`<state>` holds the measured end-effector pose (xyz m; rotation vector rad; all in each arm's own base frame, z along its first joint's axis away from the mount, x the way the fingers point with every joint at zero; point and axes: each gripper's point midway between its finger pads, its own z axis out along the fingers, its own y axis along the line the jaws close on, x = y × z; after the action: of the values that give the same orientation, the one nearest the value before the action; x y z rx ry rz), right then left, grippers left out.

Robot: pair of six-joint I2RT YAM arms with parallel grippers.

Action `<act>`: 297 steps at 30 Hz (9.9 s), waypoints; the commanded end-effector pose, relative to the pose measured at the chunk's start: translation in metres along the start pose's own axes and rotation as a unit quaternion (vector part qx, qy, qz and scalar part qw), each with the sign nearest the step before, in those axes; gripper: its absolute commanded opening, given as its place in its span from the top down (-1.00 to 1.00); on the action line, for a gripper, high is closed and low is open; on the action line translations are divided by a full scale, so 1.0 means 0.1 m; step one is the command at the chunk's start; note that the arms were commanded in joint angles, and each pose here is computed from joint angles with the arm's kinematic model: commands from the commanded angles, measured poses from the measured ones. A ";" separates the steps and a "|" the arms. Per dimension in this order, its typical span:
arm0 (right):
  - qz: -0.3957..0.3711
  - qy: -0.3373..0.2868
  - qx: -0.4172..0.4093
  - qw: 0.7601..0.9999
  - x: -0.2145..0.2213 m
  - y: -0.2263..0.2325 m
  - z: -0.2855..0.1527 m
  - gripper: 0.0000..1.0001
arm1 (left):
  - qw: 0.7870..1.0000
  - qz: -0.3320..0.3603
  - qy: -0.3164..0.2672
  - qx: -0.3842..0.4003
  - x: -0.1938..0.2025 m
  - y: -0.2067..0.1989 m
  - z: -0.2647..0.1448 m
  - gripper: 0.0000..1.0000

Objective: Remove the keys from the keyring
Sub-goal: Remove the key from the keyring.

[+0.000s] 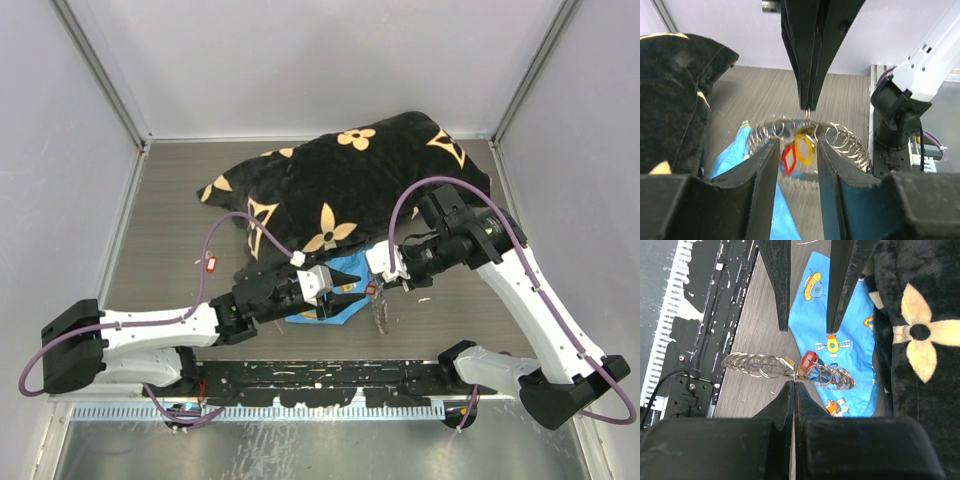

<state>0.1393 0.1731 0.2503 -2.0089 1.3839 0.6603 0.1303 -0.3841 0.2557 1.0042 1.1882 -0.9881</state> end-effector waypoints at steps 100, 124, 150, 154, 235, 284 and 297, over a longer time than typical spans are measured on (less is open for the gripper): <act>0.078 -0.351 -0.009 0.933 -1.39 -0.13 -0.74 0.30 | 0.927 -0.035 -0.372 0.031 -1.92 -0.05 -0.26 1.00; 0.071 -0.366 -0.025 0.927 -1.38 -0.07 -0.68 0.59 | 0.929 -0.048 -0.366 0.036 -1.87 -0.06 -0.21 1.00; 0.027 -0.299 0.011 0.954 -0.93 0.02 -0.36 0.98 | 0.972 -0.013 -0.235 0.001 -1.13 -0.04 -0.56 0.03; 0.007 -0.272 0.007 0.962 -0.71 0.06 -0.20 0.98 | 0.992 0.009 -0.125 -0.002 -0.66 -0.04 -0.62 0.03; -0.194 -0.056 -0.003 0.979 0.11 -0.29 0.14 0.99 | 0.997 -0.051 -0.046 -0.038 0.33 -0.29 -0.57 0.17; 0.068 -0.135 0.015 0.988 -0.19 -0.10 0.14 0.98 | 0.994 -0.029 -0.063 -0.081 0.08 -0.16 -0.10 0.05; 0.087 -0.175 0.017 0.981 -0.33 -0.01 0.11 0.99 | 0.994 0.031 -0.035 -0.100 0.23 -0.07 0.00 0.06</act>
<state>0.1348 0.1946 0.2481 -1.6959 1.4282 0.9566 0.1211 -0.3780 0.2101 0.8670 1.2369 -0.8572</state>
